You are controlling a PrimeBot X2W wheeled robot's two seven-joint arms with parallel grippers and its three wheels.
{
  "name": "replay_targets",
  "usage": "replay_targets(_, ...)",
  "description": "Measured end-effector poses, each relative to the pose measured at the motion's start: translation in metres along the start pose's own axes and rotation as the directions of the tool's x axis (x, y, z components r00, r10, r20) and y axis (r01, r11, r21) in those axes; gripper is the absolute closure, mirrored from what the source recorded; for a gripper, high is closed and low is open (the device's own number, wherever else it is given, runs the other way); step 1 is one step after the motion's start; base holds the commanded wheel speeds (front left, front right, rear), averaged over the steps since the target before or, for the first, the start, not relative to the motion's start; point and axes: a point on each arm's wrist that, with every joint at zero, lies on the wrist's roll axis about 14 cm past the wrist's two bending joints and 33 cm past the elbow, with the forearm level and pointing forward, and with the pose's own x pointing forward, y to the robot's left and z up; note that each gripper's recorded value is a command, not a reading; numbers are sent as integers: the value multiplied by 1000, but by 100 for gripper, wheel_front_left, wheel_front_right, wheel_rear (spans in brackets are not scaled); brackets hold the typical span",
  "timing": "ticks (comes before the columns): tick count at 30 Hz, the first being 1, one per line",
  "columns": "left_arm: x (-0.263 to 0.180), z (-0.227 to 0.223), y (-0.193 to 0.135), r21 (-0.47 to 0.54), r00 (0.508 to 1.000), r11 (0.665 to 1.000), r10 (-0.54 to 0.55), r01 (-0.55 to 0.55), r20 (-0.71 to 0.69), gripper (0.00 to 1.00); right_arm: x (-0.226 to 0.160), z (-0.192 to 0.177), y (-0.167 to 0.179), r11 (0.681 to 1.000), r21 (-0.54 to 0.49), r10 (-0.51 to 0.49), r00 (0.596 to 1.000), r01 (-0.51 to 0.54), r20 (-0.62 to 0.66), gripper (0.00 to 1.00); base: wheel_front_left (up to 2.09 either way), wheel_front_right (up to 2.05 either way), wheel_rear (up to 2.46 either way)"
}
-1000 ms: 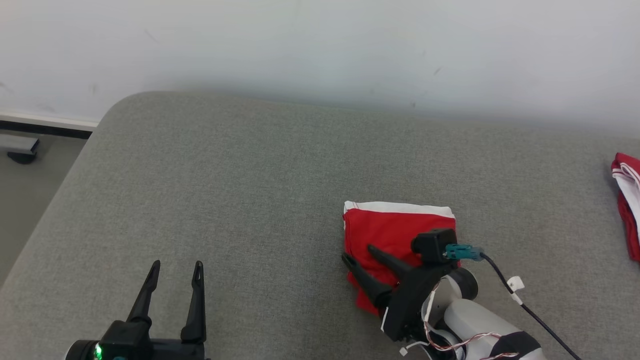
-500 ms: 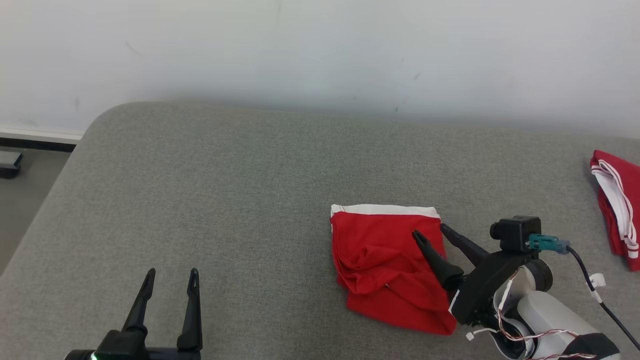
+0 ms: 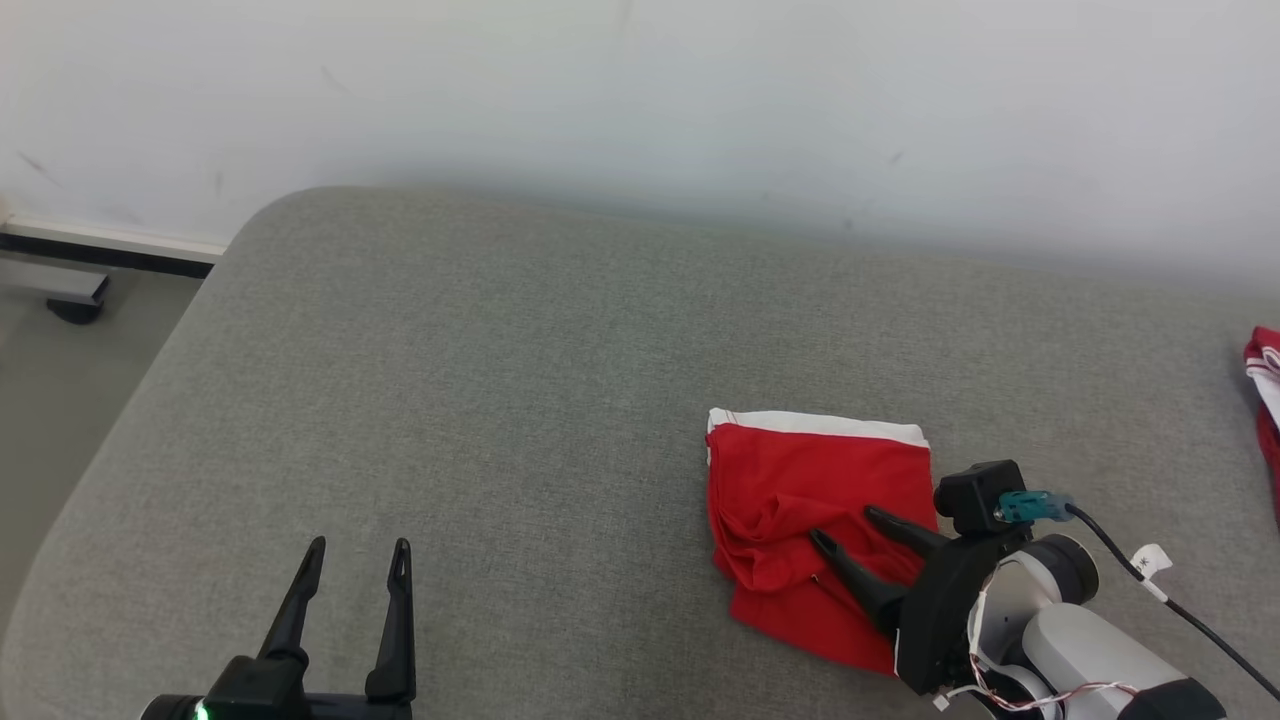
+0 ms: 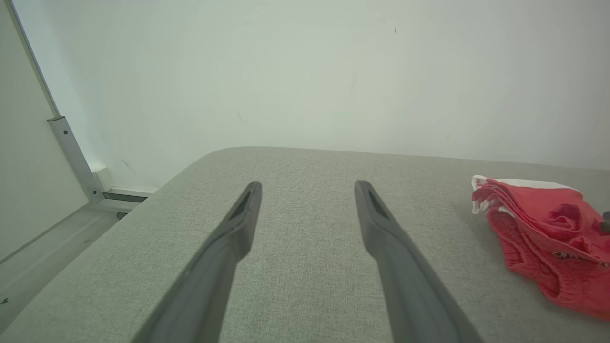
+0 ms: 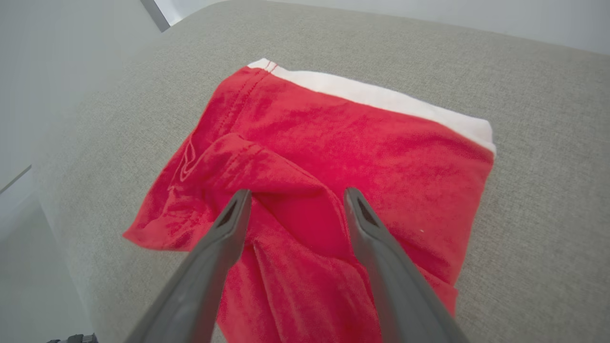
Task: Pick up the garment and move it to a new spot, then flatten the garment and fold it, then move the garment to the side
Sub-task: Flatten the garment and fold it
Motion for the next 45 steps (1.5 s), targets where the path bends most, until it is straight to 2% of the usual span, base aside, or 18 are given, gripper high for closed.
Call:
replay_targets(7, -4, -2, 5, 1, 1000, 1000, 16, -16, -8, 0, 13, -10, -1, 998, -68, 2, 997, -7, -76, 0, 0, 0, 0)
replay_targets(8, -4, -2, 6, 2, 1000, 1000, 20, -20, -9, 0, 15, -13, 1, 998, -62, 6, 996, -12, -89, 58, 0, 0, 0)
replay_targets(9, -5, -2, 7, 2, 1000, 1000, 23, -23, -10, 0, 17, -14, 2, 998, -60, 9, 995, -15, -95, 87, 0, 0, 0)
replay_targets(10, -6, -2, 8, 2, 1000, 1000, 27, -27, -11, 0, 18, -14, 3, 998, -59, 11, 995, -17, -96, 100, 0, 0, 0)
replay_targets(14, -7, -2, 11, 0, 999, 999, 35, -35, -8, 0, 18, -4, 9, 999, -45, 27, 999, -29, -44, 100, 0, 0, 0)
replay_targets(16, -9, 0, 12, -2, 999, 999, 38, -38, -2, 0, 13, 2, 25, 997, -27, 69, 998, -69, -3, 100, 0, 0, 0)
replay_targets(23, -8, -1, 4, -11, 1000, 1000, 14, -14, -1, 0, -9, -21, 58, 987, 49, 152, 988, -151, -12, 100, 0, 0, 0)
replay_targets(24, -7, -1, 3, -12, 1000, 1000, 9, -9, -2, 0, -11, -27, 62, 986, 58, 160, 987, -159, -22, 84, 0, 0, 0)
replay_targets(25, -6, -1, 1, -13, 1000, 1000, 4, -4, -2, 0, -13, -30, 66, 983, 66, 170, 985, -168, -25, 22, 0, 0, 0)
replay_targets(26, -5, -2, -1, -15, 1000, 1000, -1, 1, -3, 0, -15, -32, 69, 982, 78, 175, 984, -173, -23, 0, 0, 0, 0)
replay_targets(32, -1, -1, -6, -15, 1000, 1000, -19, 19, 0, 0, -21, -18, 69, 979, 114, 165, 984, -171, 59, 0, 0, 0, 0)
replay_targets(37, -3, -1, -7, -13, 1000, 1000, -21, 21, 2, 0, -27, 7, 51, 980, 150, 106, 979, -132, 173, 0, 0, 0, 0)
replay_targets(40, -5, -3, -7, -11, 1000, 1000, -24, 24, -5, 0, -36, 30, 33, 979, 186, 30, 954, -89, 299, 0, 0, 0, 0)
replay_targets(45, -4, 0, -10, -1, 999, 999, -35, 35, 5, 0, -61, 50, -11, 968, 250, -148, 884, 37, 444, 0, 0, 0, 0)
